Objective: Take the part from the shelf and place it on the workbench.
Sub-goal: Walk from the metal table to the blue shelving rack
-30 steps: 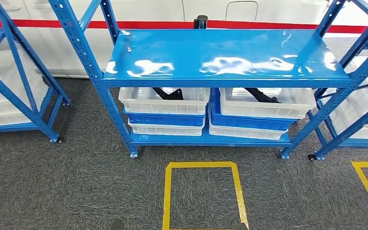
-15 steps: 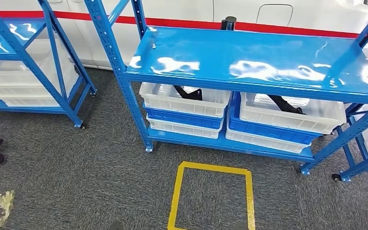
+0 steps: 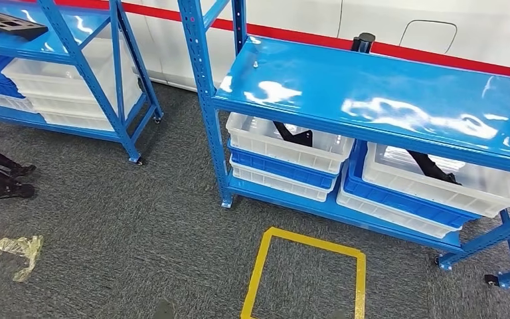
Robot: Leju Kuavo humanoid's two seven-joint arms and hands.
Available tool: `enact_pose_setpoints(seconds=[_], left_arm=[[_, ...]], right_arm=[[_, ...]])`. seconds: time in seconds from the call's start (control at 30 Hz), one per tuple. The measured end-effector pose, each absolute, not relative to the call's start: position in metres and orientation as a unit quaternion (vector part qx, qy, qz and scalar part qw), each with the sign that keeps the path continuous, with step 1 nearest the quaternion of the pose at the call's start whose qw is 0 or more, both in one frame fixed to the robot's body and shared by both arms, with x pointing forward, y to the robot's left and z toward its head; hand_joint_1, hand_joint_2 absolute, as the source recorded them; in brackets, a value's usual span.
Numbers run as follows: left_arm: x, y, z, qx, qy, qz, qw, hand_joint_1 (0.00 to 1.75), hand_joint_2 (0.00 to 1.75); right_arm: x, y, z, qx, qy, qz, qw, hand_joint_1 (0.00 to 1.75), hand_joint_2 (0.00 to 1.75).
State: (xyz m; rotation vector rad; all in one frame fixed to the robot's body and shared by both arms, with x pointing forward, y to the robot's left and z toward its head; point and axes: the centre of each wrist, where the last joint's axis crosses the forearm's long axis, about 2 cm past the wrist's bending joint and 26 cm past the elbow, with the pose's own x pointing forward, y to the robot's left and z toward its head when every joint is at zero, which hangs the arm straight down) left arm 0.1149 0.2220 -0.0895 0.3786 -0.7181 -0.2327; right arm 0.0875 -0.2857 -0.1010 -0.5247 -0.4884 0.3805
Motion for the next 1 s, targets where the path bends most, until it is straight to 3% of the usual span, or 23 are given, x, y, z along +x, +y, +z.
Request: enact_pose_setpoints(seconds=[1.0], left_arm=[[0.1164, 0.2229, -0.0893, 0.185, -0.347, -0.116, 0.912, 0.0, 0.0]], right_arm=[[0.0898, -0.2824, -0.1005, -0.253, -0.243, 0.156, 0.923, 0.0, 0.0]])
